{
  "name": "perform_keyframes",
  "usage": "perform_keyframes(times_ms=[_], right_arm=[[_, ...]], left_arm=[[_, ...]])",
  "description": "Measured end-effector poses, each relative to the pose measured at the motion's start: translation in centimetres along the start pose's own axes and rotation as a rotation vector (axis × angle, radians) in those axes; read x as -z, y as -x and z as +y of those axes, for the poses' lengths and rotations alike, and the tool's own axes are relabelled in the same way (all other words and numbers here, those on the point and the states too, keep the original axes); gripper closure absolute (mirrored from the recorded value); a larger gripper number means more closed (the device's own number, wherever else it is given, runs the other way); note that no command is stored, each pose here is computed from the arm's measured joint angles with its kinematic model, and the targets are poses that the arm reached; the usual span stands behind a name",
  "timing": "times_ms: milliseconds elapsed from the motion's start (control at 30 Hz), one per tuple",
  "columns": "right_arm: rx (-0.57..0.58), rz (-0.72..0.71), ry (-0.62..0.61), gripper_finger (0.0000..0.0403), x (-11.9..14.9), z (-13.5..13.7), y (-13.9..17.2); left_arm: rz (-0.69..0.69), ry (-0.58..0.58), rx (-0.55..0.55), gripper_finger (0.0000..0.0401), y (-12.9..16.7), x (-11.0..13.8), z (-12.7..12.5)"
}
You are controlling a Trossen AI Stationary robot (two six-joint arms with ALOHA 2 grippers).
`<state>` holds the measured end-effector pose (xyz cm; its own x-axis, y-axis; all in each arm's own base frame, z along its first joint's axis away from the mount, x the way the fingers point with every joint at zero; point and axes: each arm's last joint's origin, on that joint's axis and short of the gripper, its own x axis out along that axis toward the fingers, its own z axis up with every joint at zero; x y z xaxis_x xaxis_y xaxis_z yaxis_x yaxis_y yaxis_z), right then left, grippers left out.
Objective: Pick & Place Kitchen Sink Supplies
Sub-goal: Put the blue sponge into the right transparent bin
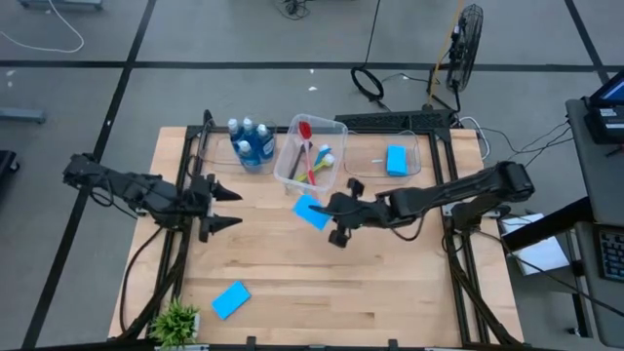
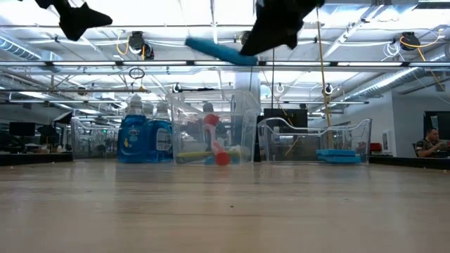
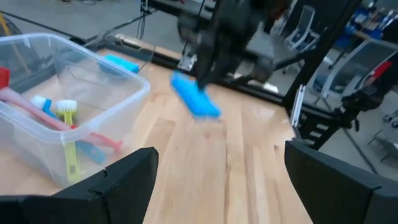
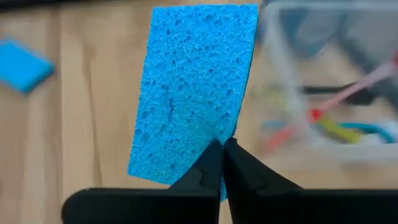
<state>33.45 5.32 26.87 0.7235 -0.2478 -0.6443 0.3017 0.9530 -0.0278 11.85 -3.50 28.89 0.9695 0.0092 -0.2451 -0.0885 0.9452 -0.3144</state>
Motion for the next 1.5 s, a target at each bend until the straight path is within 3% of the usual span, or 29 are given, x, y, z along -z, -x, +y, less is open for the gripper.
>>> perform_keyframes(times_ms=[500,933,1233,1500], right_arm=[[0.485,-0.007,-0.029,0.0403,0.2,-6.1,7.5],[0.760,0.210,-0.042,0.0403,0.4,-15.8,7.0],[0.687,0.369,-0.259,0.0403,4.8,-21.4,4.5],[0.663,0.430,-0.473,0.0403,8.9,-23.5,3.4]], left_arm=[[0.015,-0.070,-0.053,0.0052,-0.8,0.2,-0.1],[-0.032,-0.088,-0.044,0.0052,-0.8,-0.2,-0.3],[-0.053,-0.087,-0.096,0.0052,-0.8,-0.3,-0.1],[-0.054,-0.072,-0.100,0.0052,-0.8,-0.3,-0.1]])
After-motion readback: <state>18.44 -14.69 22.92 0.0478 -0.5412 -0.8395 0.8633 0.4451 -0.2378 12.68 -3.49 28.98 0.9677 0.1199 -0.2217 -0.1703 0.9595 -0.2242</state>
